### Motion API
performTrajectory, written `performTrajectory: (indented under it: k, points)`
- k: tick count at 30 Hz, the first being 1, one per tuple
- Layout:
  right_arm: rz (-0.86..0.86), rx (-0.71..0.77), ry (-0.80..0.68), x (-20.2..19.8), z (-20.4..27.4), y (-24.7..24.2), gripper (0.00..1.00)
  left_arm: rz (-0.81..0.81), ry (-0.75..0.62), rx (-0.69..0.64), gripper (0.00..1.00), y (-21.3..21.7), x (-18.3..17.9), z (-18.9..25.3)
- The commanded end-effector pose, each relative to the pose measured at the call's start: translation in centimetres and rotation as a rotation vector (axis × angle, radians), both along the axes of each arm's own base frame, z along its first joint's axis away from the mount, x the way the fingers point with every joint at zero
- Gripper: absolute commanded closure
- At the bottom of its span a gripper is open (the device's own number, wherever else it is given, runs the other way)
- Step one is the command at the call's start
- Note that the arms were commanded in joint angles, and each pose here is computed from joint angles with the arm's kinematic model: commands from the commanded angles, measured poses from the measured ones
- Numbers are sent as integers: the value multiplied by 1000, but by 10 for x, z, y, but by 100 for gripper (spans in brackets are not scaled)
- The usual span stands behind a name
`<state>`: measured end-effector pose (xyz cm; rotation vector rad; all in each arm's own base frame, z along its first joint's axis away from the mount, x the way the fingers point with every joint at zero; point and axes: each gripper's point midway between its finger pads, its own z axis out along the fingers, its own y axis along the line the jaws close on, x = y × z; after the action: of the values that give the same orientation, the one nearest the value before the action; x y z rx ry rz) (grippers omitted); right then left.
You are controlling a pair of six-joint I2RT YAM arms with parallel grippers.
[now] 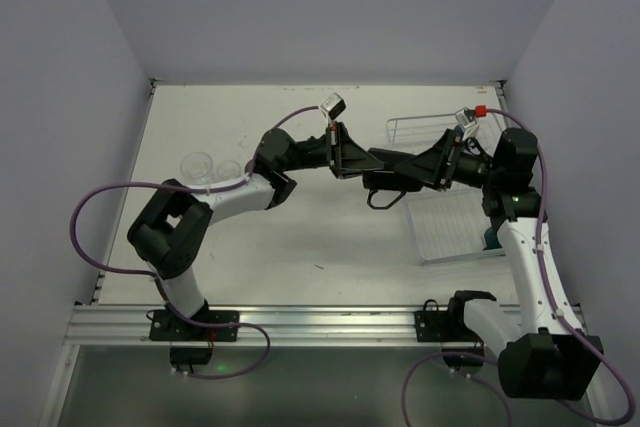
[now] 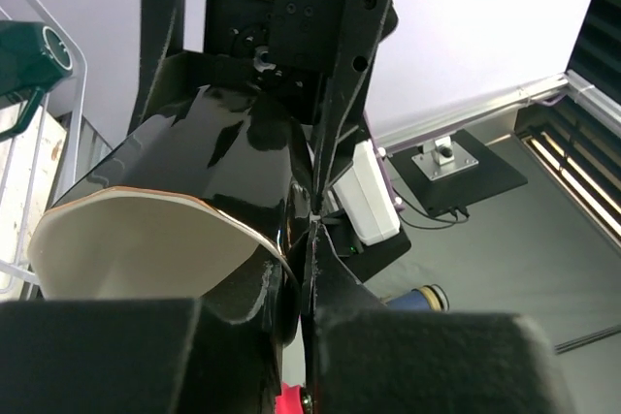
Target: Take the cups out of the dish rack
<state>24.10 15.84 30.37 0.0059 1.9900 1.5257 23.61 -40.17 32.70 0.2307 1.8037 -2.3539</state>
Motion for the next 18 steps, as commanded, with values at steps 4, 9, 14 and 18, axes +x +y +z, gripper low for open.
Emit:
performTrajectory:
  k: [4, 9, 14, 18]
  points:
    - [11, -4, -67, 0, 26, 2, 71, -37, -87, -12, 100, 13, -19, 21]
    - [-119, -179, -39, 11, 20, -15, 17, 126, -187, 246, 100, 31, 16, -7]
    - [-279, -301, -37, 24, 19, -38, 1, 219, -247, 480, 100, 60, 49, -41]
    - [-492, -473, 66, 36, -2, -77, 1, 288, -286, 656, 100, 74, 69, -62]
